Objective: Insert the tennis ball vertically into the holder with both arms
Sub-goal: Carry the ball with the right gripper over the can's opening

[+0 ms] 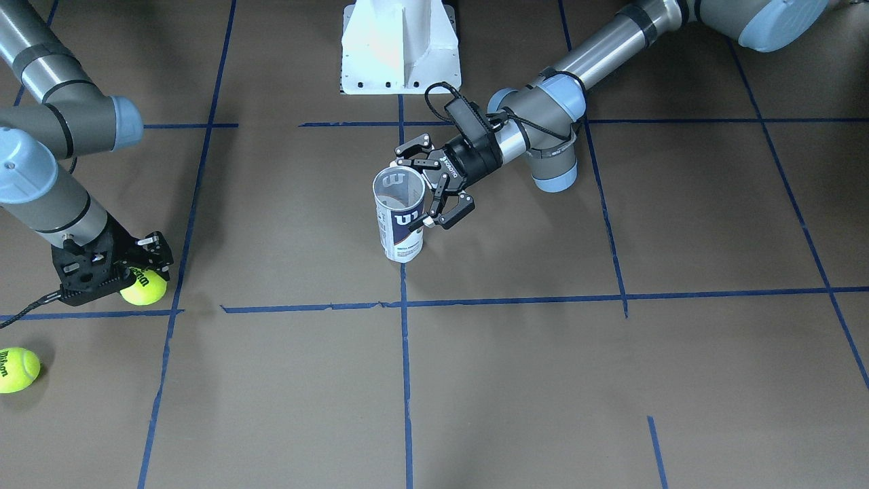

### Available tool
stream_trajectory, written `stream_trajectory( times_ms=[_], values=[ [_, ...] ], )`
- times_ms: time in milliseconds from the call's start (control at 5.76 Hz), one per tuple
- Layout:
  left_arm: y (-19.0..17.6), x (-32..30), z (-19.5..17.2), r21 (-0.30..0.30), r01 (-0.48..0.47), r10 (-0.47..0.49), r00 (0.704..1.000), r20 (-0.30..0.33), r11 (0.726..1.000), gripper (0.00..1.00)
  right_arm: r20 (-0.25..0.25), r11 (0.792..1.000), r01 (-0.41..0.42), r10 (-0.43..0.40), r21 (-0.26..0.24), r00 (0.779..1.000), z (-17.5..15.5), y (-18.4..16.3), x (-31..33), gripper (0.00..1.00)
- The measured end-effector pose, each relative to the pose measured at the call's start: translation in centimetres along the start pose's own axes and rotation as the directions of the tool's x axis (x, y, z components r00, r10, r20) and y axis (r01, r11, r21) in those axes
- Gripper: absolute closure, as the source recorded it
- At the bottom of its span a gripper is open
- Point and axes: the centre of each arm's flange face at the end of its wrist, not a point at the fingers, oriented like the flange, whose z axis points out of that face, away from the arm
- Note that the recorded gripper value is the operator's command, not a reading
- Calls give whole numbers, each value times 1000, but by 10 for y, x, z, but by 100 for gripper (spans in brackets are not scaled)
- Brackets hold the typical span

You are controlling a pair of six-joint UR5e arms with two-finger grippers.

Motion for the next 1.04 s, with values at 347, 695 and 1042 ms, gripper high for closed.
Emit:
stream_trajectory(
  times_ms=[347,695,1042],
  values=[
    [-1,1,1,-1,0,0,1000,0,1000,3,38,994,-104,103,22,994,-66,-19,-68,95],
    [-1,1,2,-1,3,-3,1000,-2,1000,11,79,978,-209,208,-2,975,-132,-18,-163,95],
    [-2,2,3,1,5,-5,1000,-3,1000,11,107,960,-279,280,-24,954,-163,-26,-236,95]
  ],
)
